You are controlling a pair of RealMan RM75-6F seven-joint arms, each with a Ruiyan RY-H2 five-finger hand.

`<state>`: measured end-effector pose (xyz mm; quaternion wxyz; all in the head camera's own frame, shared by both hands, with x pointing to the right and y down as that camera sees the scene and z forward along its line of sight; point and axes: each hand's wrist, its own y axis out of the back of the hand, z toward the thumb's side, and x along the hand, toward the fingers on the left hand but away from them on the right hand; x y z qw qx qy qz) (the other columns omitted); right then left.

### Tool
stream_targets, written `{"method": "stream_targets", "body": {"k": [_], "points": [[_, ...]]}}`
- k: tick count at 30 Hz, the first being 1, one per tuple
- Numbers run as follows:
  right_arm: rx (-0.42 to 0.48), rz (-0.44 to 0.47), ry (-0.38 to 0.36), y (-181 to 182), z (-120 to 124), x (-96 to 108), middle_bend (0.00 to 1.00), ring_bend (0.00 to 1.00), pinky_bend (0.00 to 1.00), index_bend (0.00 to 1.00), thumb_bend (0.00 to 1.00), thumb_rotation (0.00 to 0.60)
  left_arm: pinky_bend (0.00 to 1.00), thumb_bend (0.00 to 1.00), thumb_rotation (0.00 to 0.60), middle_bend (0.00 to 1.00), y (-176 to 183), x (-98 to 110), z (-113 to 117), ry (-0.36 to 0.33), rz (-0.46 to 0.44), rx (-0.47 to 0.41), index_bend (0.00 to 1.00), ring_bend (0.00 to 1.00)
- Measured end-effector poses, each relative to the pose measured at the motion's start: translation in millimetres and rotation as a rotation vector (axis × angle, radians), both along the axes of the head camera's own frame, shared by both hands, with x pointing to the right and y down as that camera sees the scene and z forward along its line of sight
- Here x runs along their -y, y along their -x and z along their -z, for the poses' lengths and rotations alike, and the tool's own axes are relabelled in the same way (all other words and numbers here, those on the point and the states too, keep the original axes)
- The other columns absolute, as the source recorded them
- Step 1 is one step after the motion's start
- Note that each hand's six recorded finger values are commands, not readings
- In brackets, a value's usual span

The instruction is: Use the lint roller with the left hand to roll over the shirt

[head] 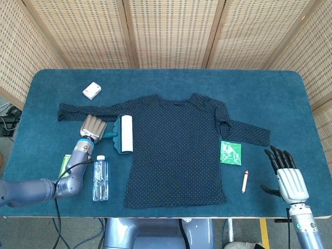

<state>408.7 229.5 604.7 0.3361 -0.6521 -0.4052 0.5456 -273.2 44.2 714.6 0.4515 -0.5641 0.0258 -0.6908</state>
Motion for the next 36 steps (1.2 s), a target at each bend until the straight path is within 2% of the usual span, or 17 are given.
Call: {"method": "stream_targets", "body": {"k": [3, 7, 13, 16, 19, 21, 24, 29, 32, 36], "points": [[0.000, 0.009, 0.000, 2.3, 0.0, -1.2, 0.00, 0.00, 0.00, 0.00, 0.03, 0.600, 0.00, 0.30, 0.600, 0.00, 4.5, 0.1, 0.6, -0.008, 0.017, -0.015, 0.04, 0.00], [-0.001, 0.012, 0.001, 3.3, -0.1, -1.8, 0.00, 0.00, 0.00, 0.00, 0.03, 0.600, 0.00, 0.30, 0.600, 0.00, 7.6, 1.6, 4.7, -0.033, 0.044, -0.067, 0.01, 0.00], [0.000, -0.003, -0.008, -0.2, 1.4, 0.1, 0.00, 0.00, 0.00, 0.00, 0.03, 0.600, 0.00, 0.29, 0.600, 0.00, 11.8, -2.7, 20.3, -0.097, 0.108, -0.219, 0.00, 0.00], [0.002, -0.010, -0.020, -2.2, 3.9, 1.6, 0.00, 0.00, 0.00, 0.00, 0.03, 0.600, 0.00, 0.28, 0.600, 0.00, 18.8, -11.9, 36.2, -0.172, 0.118, -0.312, 0.00, 0.00], [0.004, -0.018, -0.035, -4.1, 7.4, 3.1, 0.00, 0.00, 0.00, 0.00, 0.03, 0.600, 0.00, 0.23, 0.600, 0.00, 33.5, -28.3, 55.7, -0.270, 0.136, -0.408, 0.00, 0.00], [0.005, -0.020, -0.047, -4.6, 10.4, 4.1, 0.00, 0.00, 0.00, 0.00, 0.03, 0.600, 0.00, 0.10, 0.600, 0.00, 50.6, -46.9, 67.9, -0.329, 0.173, -0.467, 0.00, 0.00], [0.009, -0.024, -0.070, -5.4, 15.9, 5.2, 0.00, 0.00, 0.00, 0.00, 0.03, 0.600, 0.00, 0.00, 0.600, 0.00, 78.6, -79.2, 81.6, -0.391, 0.238, -0.517, 0.00, 0.00], [0.011, -0.021, -0.114, -5.1, 25.4, 7.4, 0.00, 0.00, 0.00, 0.00, 0.03, 0.600, 0.00, 0.00, 0.600, 0.00, 111.5, -127.9, 98.7, -0.433, 0.304, -0.537, 0.00, 0.00], [0.011, -0.019, -0.135, -4.9, 29.8, 7.4, 0.00, 0.00, 0.00, 0.00, 0.03, 0.600, 0.00, 0.00, 0.600, 0.00, 124.5, -149.0, 108.2, -0.441, 0.312, -0.523, 0.00, 0.00], [0.012, -0.017, -0.141, -4.5, 31.7, 7.1, 0.00, 0.00, 0.00, 0.00, 0.03, 0.600, 0.00, 0.00, 0.600, 0.00, 134.6, -166.9, 115.4, -0.443, 0.314, -0.505, 0.00, 0.00]]}}
